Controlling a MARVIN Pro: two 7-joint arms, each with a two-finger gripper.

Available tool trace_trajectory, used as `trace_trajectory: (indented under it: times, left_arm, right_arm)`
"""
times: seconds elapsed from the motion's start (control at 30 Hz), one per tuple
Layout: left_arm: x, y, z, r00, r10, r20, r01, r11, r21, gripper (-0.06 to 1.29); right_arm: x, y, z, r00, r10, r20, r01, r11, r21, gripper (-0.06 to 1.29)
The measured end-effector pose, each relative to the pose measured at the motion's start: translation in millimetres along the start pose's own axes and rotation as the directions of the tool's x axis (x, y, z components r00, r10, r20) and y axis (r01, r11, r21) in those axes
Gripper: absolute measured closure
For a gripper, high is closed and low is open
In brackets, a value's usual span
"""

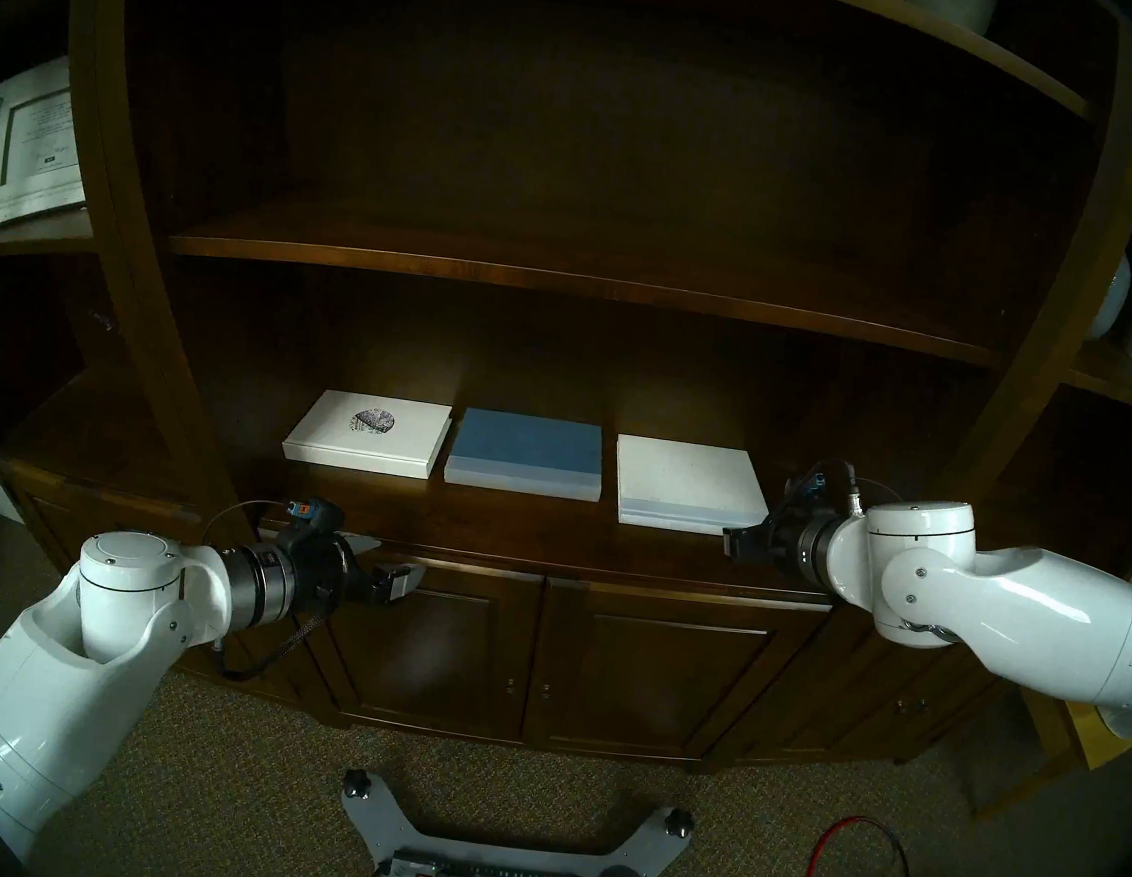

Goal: Close the books and align them horizontally on the shelf

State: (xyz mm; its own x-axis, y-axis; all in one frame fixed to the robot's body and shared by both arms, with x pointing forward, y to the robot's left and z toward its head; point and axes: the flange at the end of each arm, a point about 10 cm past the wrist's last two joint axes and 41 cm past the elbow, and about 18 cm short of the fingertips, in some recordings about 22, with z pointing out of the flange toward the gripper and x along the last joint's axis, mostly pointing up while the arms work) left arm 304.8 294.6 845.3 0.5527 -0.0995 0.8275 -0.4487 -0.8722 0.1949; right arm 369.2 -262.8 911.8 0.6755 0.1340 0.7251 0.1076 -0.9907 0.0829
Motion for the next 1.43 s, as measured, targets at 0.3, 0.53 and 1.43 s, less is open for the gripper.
trace_trajectory:
  times: [0.3,0.53,1.43]
  left_arm:
    - [0.1,0.0,0.0,1.0,0.0,0.0,0.0,1.0,0.0,-0.03]
    - [0.0,0.1,0.0,1.0,0.0,0.0,0.0,1.0,0.0,-0.03]
    - [0.0,0.2,0.1,1.0,0.0,0.001,0.0,1.0,-0.001,-0.03]
  right_arm:
    - [-0.1,-1,-5.4,0.998,0.034,-0.051,-0.028,0.992,0.121,-0.03]
    - [-9.1,-3,-6.1,0.997,0.044,-0.057,-0.032,0.979,0.201,-0.03]
    - [-74.2,12,0.3,0.997,-0.034,-0.069,0.06,0.907,0.417,-0.03]
